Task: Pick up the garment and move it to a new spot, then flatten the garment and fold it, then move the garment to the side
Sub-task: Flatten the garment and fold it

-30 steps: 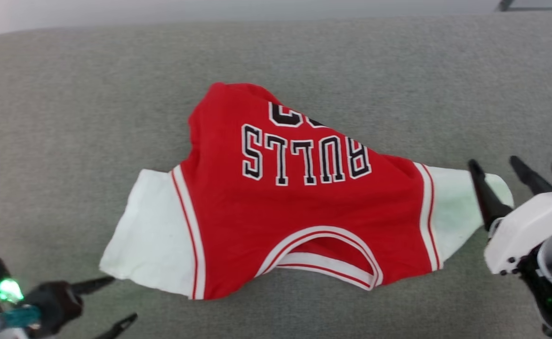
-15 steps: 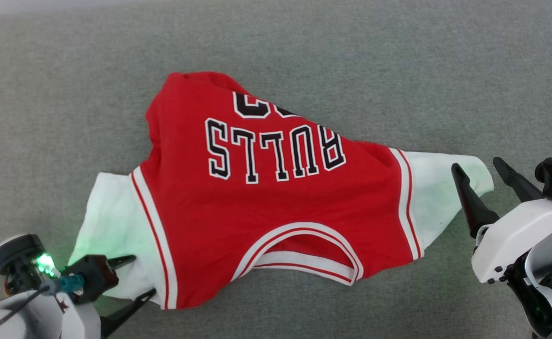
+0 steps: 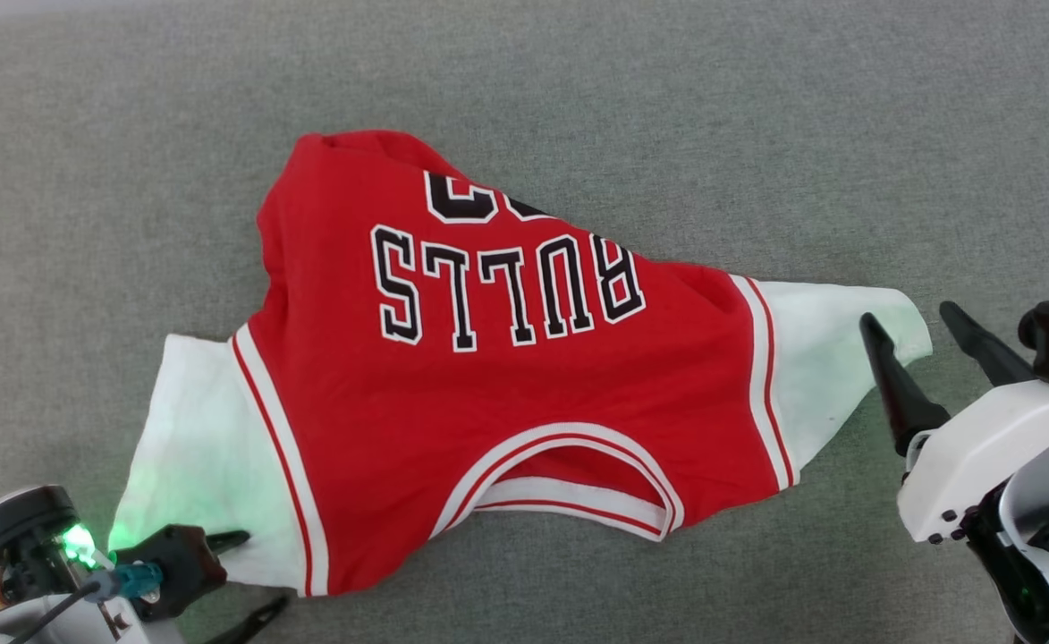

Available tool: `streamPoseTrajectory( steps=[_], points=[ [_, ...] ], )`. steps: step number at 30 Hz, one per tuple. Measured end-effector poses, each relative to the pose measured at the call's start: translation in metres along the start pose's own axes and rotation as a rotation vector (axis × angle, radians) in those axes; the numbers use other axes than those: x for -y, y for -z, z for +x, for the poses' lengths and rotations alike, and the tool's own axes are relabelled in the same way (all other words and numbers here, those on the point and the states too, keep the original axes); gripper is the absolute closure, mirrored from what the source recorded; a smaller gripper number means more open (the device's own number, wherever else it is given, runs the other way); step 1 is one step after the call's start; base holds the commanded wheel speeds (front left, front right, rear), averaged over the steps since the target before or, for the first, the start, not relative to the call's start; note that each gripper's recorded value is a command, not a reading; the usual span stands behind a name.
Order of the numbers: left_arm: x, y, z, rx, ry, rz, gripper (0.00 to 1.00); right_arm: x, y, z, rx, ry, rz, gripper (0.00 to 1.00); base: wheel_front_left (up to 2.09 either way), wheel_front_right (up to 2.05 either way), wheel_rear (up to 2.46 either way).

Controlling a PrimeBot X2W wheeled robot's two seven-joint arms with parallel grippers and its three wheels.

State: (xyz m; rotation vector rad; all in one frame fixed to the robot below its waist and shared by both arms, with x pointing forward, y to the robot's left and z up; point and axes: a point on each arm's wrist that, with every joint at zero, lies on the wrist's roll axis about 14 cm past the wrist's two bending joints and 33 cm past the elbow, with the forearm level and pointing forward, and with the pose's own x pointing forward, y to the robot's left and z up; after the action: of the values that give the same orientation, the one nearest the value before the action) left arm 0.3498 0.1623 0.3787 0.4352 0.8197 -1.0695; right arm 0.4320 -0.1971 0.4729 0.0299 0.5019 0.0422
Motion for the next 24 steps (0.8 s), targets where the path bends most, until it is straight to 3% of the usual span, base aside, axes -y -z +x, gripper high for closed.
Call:
streamPoseTrajectory(
  steps=[4, 5, 7, 8, 18, 24],
  points=[
    [-0.006, 0.001, 0.003, 0.006, -0.013, -0.004, 0.00, -0.006, 0.002, 0.003, -0.015, -0.018, -0.005, 0.00, 0.00, 0.00, 0.00],
    [-0.006, 0.001, 0.003, 0.006, -0.013, -0.004, 0.14, -0.006, 0.002, 0.003, -0.015, -0.018, -0.005, 0.00, 0.00, 0.00, 0.00],
    [-0.010, 0.001, 0.006, 0.020, -0.021, -0.007, 0.91, -0.011, 0.003, 0.005, -0.026, -0.030, -0.016, 0.00, 0.00, 0.00, 0.00],
    [-0.011, 0.001, 0.007, 0.024, -0.025, -0.009, 1.00, -0.016, 0.005, 0.006, -0.039, -0.042, -0.025, 0.00, 0.00, 0.00, 0.00],
    [-0.018, -0.003, 0.010, 0.057, -0.033, -0.064, 1.00, -0.043, 0.046, -0.003, -0.301, -0.178, -0.256, 0.00, 0.00, 0.00, 0.00],
    [-0.017, -0.004, 0.009, 0.065, -0.031, -0.082, 1.00, -0.029, 0.059, -0.010, -0.448, -0.186, -0.368, 0.00, 0.00, 0.00, 0.00]
  ],
)
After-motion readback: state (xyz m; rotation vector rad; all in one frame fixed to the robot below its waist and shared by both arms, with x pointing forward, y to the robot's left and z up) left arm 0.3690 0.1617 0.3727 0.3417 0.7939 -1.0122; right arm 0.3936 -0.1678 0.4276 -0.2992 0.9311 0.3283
